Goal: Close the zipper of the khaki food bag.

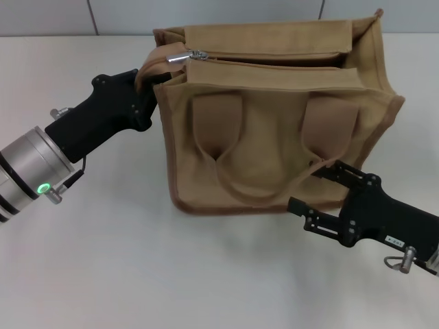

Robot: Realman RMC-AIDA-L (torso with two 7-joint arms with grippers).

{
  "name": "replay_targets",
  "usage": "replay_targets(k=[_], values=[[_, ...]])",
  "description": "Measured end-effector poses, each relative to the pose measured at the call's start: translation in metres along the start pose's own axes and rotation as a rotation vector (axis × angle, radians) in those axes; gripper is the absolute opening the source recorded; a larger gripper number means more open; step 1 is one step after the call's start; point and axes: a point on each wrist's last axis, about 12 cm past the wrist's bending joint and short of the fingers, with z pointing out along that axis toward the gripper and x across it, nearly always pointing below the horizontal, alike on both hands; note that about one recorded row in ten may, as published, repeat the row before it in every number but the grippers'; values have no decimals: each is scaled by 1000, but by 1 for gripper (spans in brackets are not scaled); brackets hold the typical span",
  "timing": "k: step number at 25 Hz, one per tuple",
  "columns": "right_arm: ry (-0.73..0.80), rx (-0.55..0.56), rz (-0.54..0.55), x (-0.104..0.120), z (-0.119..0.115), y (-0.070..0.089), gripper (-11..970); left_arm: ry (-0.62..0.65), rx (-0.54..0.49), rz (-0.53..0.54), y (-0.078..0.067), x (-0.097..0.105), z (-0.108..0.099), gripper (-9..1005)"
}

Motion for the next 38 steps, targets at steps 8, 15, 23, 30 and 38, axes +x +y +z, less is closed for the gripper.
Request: replay_targets(k=[8, 15, 23, 30, 38], values=[[-63, 50, 23, 1, -23, 8, 779, -16, 13, -44, 0, -3, 0, -1], [-224, 117, 14, -11, -47, 14, 778, -40, 60, -32, -1, -13, 4, -2], [-354, 16, 20, -26, -46, 23, 776, -114, 171, -65, -11, -24, 2, -2], [-359, -137, 233, -55, -14, -5, 775, -117, 175, -94, -10, -27, 6, -2], [-281, -269, 481, -98, 29, -40, 774, -104, 185, -86, -7, -33, 21, -1]])
